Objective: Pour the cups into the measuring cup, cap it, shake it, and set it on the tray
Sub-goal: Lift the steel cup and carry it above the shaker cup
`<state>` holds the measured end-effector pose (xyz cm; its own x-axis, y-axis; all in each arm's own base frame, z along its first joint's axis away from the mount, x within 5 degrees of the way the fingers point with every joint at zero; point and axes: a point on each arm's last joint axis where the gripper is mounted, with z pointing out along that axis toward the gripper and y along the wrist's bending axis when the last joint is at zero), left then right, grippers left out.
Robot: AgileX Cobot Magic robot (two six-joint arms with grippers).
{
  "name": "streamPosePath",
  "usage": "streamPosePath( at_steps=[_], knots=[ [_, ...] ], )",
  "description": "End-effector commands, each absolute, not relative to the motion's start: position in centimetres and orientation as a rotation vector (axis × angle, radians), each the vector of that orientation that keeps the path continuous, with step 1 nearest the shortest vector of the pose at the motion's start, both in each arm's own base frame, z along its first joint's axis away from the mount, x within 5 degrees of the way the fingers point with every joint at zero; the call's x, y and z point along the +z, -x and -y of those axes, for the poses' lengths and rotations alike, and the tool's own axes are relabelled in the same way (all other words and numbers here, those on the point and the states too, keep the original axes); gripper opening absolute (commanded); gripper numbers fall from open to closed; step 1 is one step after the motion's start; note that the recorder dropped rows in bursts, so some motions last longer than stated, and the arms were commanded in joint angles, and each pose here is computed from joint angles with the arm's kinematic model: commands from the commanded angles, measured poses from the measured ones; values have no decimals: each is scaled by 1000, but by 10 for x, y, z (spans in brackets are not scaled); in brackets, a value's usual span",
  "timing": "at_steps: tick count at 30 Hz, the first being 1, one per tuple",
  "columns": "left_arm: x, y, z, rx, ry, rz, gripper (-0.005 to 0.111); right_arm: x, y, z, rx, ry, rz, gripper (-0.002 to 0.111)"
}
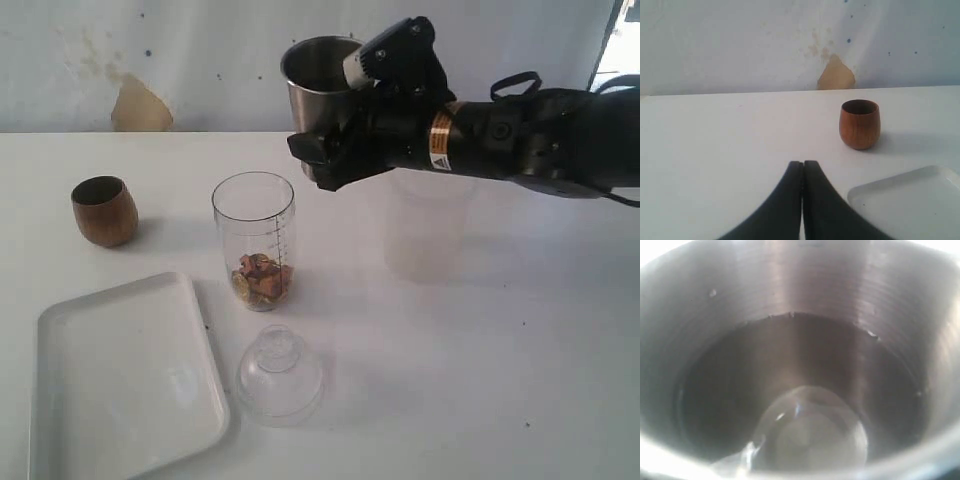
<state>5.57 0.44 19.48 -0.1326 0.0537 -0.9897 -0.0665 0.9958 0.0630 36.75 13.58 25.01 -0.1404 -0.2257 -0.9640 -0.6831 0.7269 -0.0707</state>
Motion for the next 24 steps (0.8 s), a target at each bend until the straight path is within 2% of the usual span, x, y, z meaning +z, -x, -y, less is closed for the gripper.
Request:
streamPosePath(
  at_steps=[1,10,17,24],
  knots=[
    [194,-56,-5,105,11,-1695,1,261,-386,-139,440,713,-1661,0],
    [194,-56,-5,105,11,-1695,1,235,-425,-147,377,766,-1672,0],
    [194,-56,-5,105,11,-1695,1,231,-426,-148,286,877,-1617,0],
    [194,-56,-5,105,11,-1695,1,235,-422,-154,336,934,-1531,0]
  ],
)
